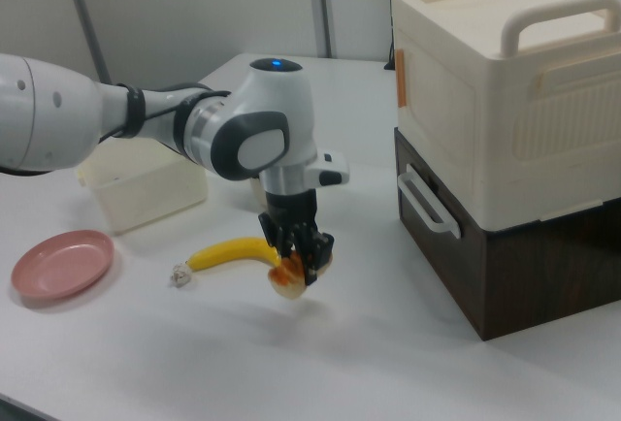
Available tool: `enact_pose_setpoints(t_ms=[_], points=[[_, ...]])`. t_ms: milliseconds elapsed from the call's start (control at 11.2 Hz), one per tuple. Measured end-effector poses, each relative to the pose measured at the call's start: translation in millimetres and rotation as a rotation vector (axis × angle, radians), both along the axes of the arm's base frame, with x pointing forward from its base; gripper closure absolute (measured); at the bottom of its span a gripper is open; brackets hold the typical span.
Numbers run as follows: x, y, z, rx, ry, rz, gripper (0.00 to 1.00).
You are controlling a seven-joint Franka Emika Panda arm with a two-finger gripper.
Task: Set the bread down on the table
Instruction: 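Lower the bread onto the bare table and open the gripper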
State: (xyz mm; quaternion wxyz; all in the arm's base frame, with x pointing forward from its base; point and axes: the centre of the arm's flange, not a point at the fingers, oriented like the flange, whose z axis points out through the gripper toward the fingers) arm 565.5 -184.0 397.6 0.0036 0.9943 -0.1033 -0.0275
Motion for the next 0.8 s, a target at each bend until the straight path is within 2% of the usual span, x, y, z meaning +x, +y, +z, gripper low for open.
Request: enact_pose_setpoints(t_ms=[535, 803], points=[[1, -4, -40, 0.014, 0.041, 0.005, 0.5], [1, -4, -43, 0.015, 0.045, 0.006, 0.5]])
